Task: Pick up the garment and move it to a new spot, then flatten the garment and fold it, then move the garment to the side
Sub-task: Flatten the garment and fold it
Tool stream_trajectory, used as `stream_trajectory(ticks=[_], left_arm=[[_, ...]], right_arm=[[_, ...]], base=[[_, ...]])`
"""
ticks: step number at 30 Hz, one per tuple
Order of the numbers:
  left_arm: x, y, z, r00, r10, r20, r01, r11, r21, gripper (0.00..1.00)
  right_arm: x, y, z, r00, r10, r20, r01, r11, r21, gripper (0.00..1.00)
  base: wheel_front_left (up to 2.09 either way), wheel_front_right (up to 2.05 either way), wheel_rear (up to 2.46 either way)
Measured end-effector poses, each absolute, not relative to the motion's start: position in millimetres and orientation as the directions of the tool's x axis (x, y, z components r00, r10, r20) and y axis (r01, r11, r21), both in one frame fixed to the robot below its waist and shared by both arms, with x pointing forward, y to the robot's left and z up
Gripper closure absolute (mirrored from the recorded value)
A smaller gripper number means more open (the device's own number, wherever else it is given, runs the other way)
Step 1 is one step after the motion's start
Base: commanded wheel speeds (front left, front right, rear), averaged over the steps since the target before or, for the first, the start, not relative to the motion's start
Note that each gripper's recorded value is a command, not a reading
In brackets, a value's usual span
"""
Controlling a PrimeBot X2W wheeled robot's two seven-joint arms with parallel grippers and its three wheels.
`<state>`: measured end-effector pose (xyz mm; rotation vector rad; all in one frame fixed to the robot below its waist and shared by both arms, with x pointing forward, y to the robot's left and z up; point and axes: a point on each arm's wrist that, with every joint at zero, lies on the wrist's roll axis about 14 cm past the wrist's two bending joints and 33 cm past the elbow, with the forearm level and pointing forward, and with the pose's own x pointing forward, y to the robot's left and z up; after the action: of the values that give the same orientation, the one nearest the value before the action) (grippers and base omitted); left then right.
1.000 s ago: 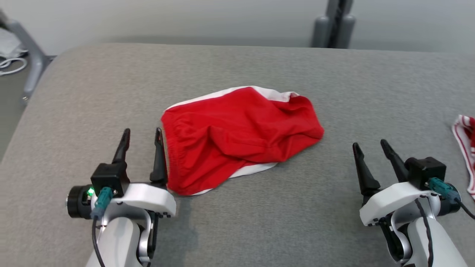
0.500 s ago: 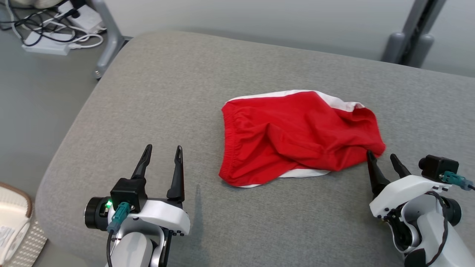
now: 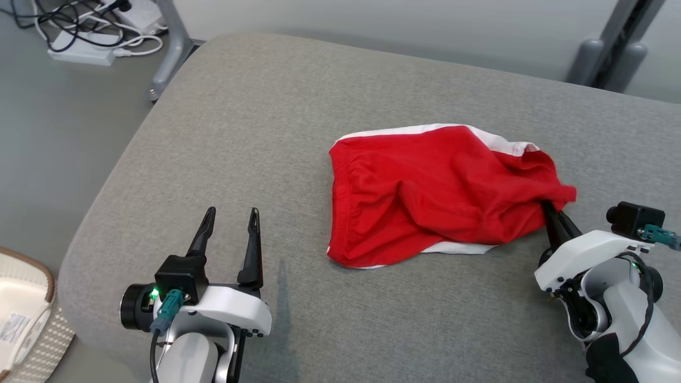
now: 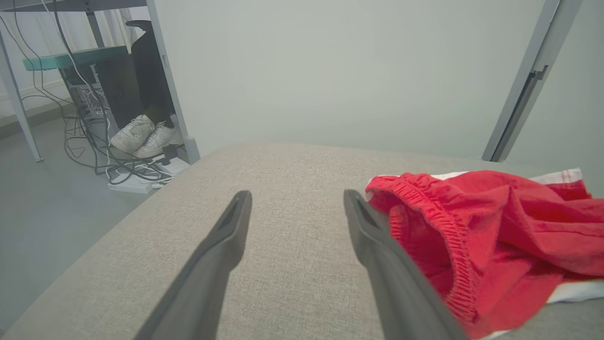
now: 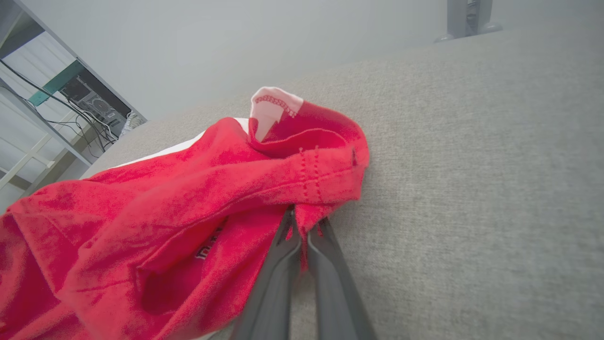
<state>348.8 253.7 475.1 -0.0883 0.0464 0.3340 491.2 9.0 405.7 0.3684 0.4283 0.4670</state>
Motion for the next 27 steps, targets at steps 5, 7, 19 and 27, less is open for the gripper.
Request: stream_trajectory(ticks=[5, 7, 19, 27], left_arm=[[360, 240, 478, 0.959, 0.28, -0.046, -0.283, 0.954, -0.095, 0.0], [365, 231, 479, 0.966, 0.254, -0.041, -0.257, 0.961, -0.103, 0.0], [391, 180, 484, 0.994, 0.104, -0.018, -0.105, 0.984, -0.145, 0.0], [404, 159, 472, 0.998, 0.035, -0.051, -0.042, 0.989, -0.144, 0.0]], right_arm=[[500, -18, 433, 0.853, 0.466, -0.233, -0.359, 0.85, 0.386, 1.0], [499, -30, 443, 0.858, 0.463, -0.224, -0.379, 0.863, 0.333, 1.0], [459, -129, 449, 0.889, 0.273, -0.367, -0.142, 0.928, 0.345, 0.0], [459, -120, 499, 0.952, 0.255, -0.17, -0.224, 0.957, 0.182, 0.0]], base=[[0.0, 0.0, 0.0], [0.0, 0.0, 0.0], [0.0, 0.0, 0.0], [0.0, 0.0, 0.0]])
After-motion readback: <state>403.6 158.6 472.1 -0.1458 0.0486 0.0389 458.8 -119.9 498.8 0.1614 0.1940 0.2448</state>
